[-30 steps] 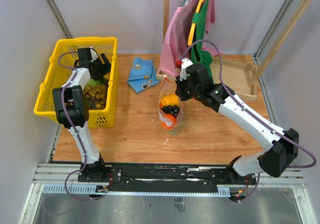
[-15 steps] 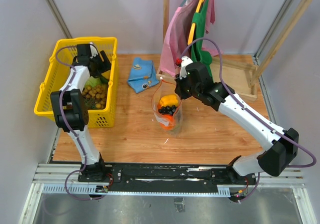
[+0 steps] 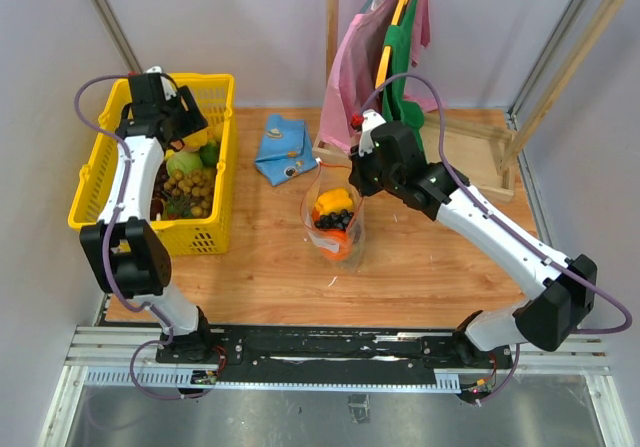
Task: Place the food in the zip-top bag and seal the zipper
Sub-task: Pick up the fake vegetable from the bin, then place the fake vegetable in the zipper food storage bag.
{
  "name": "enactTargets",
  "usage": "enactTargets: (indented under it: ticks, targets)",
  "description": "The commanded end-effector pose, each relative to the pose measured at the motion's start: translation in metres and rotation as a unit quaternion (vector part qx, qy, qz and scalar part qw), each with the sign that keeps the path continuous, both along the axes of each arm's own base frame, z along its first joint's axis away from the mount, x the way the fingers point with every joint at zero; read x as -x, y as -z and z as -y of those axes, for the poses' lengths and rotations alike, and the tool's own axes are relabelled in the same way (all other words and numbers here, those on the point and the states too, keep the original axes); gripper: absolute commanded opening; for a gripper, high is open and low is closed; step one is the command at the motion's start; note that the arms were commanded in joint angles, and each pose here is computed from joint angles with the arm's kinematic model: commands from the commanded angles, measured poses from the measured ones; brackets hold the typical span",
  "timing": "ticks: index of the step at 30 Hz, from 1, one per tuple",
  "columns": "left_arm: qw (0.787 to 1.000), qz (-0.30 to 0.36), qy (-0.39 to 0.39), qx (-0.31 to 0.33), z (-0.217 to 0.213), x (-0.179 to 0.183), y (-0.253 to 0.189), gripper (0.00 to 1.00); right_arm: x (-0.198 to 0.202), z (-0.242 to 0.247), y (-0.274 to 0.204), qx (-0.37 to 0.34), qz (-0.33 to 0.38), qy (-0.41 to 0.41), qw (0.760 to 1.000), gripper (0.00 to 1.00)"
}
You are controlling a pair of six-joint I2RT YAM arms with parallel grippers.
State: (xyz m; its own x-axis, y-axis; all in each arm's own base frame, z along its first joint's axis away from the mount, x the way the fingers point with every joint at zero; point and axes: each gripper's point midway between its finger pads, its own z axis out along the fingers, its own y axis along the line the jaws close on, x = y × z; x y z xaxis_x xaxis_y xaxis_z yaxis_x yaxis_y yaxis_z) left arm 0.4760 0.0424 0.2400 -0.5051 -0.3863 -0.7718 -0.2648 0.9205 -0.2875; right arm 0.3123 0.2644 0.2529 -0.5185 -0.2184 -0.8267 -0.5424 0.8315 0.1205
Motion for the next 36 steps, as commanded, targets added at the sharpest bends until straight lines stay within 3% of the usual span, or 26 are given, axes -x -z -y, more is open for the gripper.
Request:
enactTargets:
  ticks: [1, 8, 14, 27, 36]
  targets:
    - [0.999, 0.052, 0.001, -0.012, 0.007, 0.025, -0.061, 0.41, -0.012, 0.005, -0.015, 0.001, 0.026, 0.011, 1.0, 0.01]
    - [0.993, 0.106, 0.056, 0.003, 0.045, 0.062, -0.12, 0.38, -0.013, 0.002, -0.018, -0.006, 0.03, 0.01, 0.999, 0.01]
    - [0.98, 0.129, 0.145, 0.047, 0.103, 0.096, -0.148, 0.36, -0.013, -0.001, -0.016, -0.007, 0.027, 0.009, 1.0, 0.01]
    - [0.938, 0.137, 0.29, 0.127, 0.223, 0.156, -0.157, 0.32, -0.011, -0.003, -0.016, -0.017, 0.021, 0.008, 1.0, 0.01]
    - [0.897, 0.152, 0.394, 0.13, 0.298, 0.201, -0.136, 0.31, -0.009, -0.003, -0.014, -0.022, 0.016, 0.012, 1.0, 0.01]
